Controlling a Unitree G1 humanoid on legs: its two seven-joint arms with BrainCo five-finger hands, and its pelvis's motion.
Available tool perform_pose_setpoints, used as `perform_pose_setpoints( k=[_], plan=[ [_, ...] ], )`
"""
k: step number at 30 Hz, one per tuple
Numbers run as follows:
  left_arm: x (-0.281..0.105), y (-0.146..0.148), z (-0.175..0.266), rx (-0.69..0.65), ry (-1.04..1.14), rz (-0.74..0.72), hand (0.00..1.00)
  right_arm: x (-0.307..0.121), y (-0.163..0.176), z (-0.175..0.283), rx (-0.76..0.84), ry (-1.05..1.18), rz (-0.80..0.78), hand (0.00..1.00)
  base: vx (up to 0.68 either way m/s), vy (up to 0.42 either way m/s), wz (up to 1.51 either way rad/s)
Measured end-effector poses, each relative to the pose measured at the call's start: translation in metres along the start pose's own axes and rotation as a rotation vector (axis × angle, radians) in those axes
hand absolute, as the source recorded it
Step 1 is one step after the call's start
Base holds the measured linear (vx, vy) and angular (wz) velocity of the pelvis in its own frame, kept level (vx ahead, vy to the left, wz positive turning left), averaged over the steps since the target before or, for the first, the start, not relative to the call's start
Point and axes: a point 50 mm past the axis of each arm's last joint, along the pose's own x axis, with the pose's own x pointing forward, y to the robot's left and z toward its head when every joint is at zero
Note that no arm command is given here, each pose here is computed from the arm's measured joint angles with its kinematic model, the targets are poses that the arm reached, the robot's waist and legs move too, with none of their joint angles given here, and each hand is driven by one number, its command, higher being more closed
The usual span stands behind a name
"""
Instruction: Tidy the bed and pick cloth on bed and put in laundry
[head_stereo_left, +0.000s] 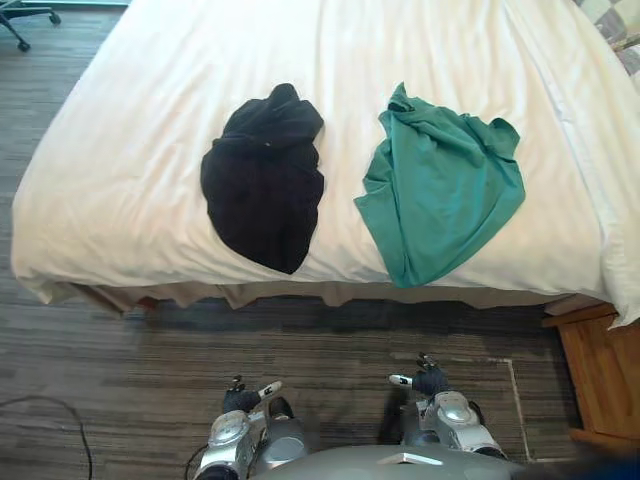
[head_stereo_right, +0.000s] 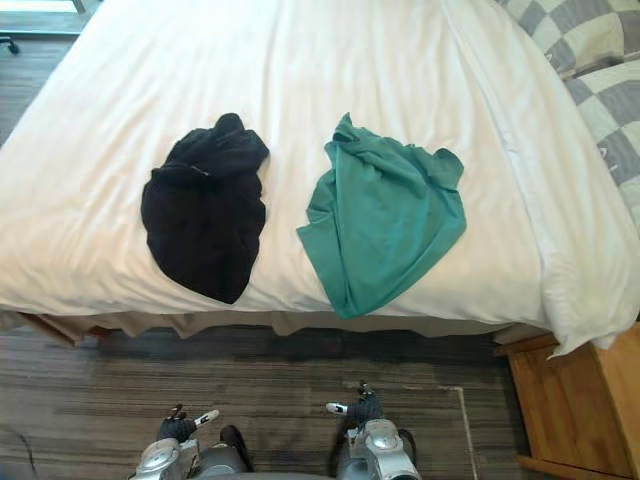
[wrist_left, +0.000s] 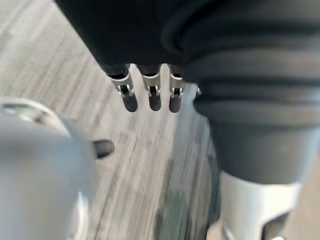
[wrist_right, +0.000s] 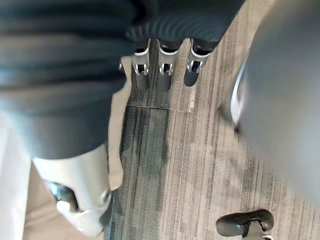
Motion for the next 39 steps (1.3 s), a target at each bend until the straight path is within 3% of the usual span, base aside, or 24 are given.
perform_pose_setpoints(
  k=[7, 11, 15, 18, 21, 25, 29, 32, 37, 39],
  plan=[
    [-0.001, -0.006, -0.004, 0.027, 0.013, -0.015, 0.00, -0.001, -0.017, -0.005, -0.047, 0.009, -0.030, 0.00, 0.07, -0.023, -0.03],
    [-0.003, 0.000, -0.011, -0.022, 0.038, 0.013, 0.00, -0.002, -0.031, -0.016, 0.054, 0.059, -0.109, 0.00, -0.03, 0.033, -0.09],
    [-0.008, 0.017, -0.030, -0.202, 0.105, 0.096, 0.00, -0.013, -0.051, -0.043, 0.267, 0.138, -0.232, 0.00, -0.08, 0.044, -0.04],
    [-0.013, 0.044, -0.044, -0.419, 0.147, 0.225, 0.00, -0.028, -0.073, -0.064, 0.446, 0.163, -0.368, 0.00, -0.09, 0.042, -0.14],
    [-0.019, 0.099, -0.040, -0.650, 0.077, 0.419, 0.00, -0.060, -0.113, -0.085, 0.647, 0.112, -0.585, 0.00, -0.06, 0.014, -0.09],
    [-0.028, 0.155, -0.006, -0.768, -0.132, 0.570, 0.00, -0.097, -0.170, -0.077, 0.756, -0.059, -0.851, 0.00, 0.00, -0.006, -0.05],
    [-0.046, 0.196, 0.057, -0.712, -0.431, 0.652, 0.00, -0.127, -0.222, -0.041, 0.695, -0.290, -1.033, 0.00, 0.06, -0.014, 0.05],
    [-0.071, 0.216, 0.109, -0.647, -0.675, 0.687, 0.00, -0.133, -0.238, -0.004, 0.658, -0.444, -1.057, 0.00, 0.11, -0.014, 0.07],
    [-0.116, 0.217, 0.184, -0.521, -1.041, 0.682, 0.00, -0.144, -0.254, 0.063, 0.433, -0.662, -1.057, 0.00, 0.11, -0.017, 0.00],
    [-0.128, 0.208, 0.211, -0.385, -1.139, 0.670, 0.00, -0.144, -0.254, 0.093, 0.314, -0.737, -1.021, 0.00, 0.06, 0.000, -0.05]
  ],
)
